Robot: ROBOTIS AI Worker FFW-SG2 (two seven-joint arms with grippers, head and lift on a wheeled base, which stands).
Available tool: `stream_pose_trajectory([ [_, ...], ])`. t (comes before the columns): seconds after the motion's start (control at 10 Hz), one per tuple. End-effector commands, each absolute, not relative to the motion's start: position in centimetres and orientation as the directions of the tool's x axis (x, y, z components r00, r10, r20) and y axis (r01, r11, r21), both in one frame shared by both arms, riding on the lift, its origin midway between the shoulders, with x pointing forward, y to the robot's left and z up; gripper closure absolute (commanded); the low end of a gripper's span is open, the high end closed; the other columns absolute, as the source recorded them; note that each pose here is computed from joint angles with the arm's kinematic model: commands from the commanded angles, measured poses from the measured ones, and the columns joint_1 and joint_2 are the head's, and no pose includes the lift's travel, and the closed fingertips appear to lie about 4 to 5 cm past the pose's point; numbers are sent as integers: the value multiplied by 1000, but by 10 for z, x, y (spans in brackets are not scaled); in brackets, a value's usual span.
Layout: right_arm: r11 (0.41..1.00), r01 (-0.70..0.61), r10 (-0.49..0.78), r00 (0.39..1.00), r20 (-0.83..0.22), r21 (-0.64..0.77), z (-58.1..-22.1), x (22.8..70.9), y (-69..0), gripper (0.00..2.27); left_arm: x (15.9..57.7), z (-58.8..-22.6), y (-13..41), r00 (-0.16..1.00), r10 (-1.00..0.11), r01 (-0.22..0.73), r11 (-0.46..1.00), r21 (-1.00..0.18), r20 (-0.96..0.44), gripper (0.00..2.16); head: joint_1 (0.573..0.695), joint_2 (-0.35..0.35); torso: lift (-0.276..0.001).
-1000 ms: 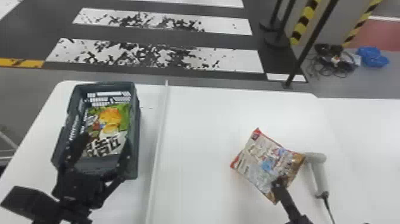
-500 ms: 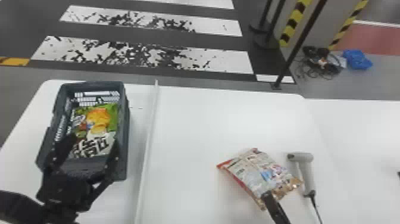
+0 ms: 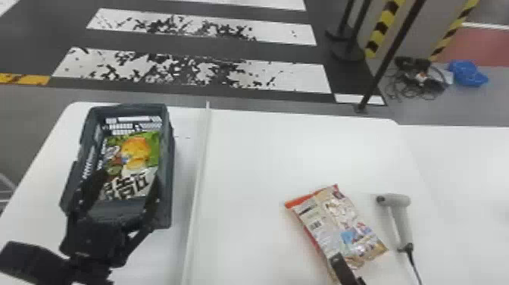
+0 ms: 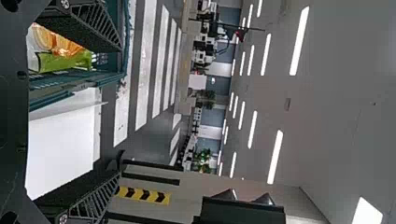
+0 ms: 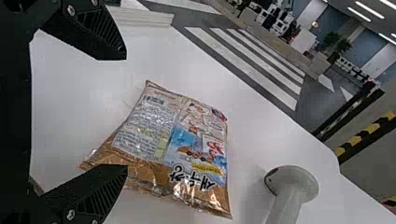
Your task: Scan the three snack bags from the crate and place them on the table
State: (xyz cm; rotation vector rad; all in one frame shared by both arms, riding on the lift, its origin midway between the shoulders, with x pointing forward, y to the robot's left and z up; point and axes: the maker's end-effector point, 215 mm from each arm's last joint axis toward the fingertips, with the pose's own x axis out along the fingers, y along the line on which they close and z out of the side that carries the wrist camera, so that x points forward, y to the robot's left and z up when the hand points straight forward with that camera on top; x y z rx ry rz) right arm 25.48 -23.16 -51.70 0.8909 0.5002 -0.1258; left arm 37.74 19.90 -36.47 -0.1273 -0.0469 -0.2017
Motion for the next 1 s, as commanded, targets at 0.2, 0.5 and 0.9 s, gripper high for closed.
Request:
stream_pose_trajectory([
  [0.2,795,-21,244,926,-288,606,-470,310,-215,167,377,-360,201,979,-189,197,973,-120,77,66,695,-46,-37],
  [0.5,885,-141,256,943,-212,443,-467,349,-250,1983,377,-360,202,979,-188,197,973,-118,77,66,695,-39,-37],
  [0.9,951,-91,165,958,-235,296,-495,373,-306,2219,376,-360,201,978,-195,203,972,-115,77,66,695,-124,-37],
])
